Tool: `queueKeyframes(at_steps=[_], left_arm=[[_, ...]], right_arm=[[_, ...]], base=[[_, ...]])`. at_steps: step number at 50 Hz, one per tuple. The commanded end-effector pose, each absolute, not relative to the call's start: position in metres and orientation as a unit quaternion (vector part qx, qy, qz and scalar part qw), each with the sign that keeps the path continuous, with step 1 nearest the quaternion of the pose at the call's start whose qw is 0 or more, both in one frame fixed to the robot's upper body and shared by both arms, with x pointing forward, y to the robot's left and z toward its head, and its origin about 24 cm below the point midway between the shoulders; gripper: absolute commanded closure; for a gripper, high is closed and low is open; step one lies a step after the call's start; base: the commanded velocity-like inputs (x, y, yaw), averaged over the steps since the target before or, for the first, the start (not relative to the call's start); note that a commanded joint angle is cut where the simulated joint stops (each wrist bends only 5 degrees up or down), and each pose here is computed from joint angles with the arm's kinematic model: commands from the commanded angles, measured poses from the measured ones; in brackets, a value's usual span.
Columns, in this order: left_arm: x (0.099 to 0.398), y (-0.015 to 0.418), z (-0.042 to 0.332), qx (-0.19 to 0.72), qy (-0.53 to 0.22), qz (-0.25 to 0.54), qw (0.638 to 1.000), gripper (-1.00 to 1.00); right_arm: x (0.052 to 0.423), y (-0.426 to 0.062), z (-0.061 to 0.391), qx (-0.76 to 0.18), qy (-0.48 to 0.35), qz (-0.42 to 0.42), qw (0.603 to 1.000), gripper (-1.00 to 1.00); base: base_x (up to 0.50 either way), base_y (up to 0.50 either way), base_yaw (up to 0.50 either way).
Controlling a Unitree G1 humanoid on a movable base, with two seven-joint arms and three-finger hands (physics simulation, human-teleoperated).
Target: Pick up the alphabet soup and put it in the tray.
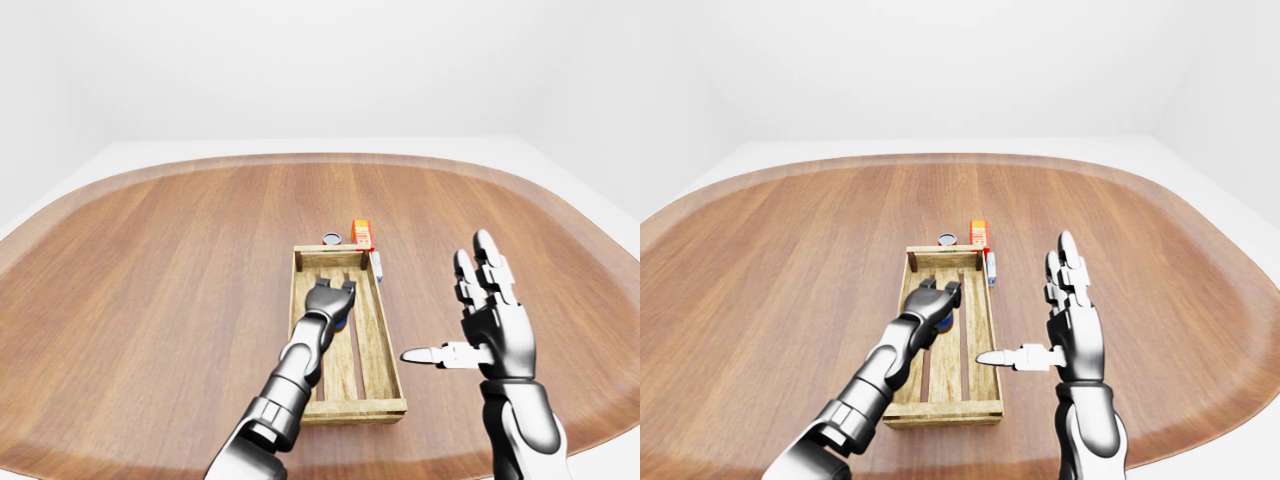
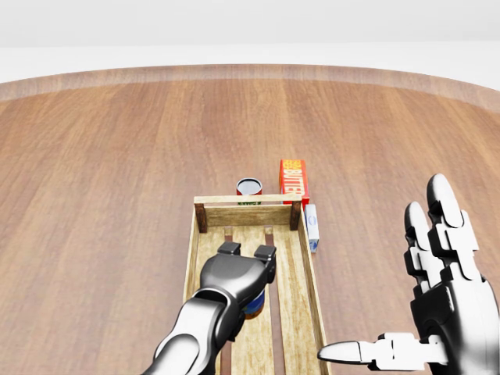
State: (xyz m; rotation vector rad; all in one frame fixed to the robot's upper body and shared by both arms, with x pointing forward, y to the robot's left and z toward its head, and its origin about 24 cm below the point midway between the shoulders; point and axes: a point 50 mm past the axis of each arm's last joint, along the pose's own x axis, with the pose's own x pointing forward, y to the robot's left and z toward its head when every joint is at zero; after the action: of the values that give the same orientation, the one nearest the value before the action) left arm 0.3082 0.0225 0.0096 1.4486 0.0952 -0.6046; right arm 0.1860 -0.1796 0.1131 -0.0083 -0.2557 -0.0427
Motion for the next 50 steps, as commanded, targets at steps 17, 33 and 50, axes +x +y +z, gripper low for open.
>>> queueKeyframes(at_steps=[17,33,50], left_arm=[[0.317,0.023,-0.001,0.653,0.046,-0.262,0.710,0.98],[0.316,0.019,0.007,0.655,0.036,-0.266,0.706,-1.00],[0.314,0.024,0.039,0.644,0.015,-0.253,0.722,-1.00]], right_arm=[[0.186,-0.180,0.113,-0.003,-0.127,-0.021,0.992,-1.00],[0.186,-0.179,0.112,-0.005,-0.127,-0.020,0.992,-1.00],[0.189,-0.174,0.111,-0.007,-0.125,-0.014,0.992,-1.00]], base=[[0.00,0.00,0.00],[0.00,0.00,0.00],[0.00,0.00,0.00]])
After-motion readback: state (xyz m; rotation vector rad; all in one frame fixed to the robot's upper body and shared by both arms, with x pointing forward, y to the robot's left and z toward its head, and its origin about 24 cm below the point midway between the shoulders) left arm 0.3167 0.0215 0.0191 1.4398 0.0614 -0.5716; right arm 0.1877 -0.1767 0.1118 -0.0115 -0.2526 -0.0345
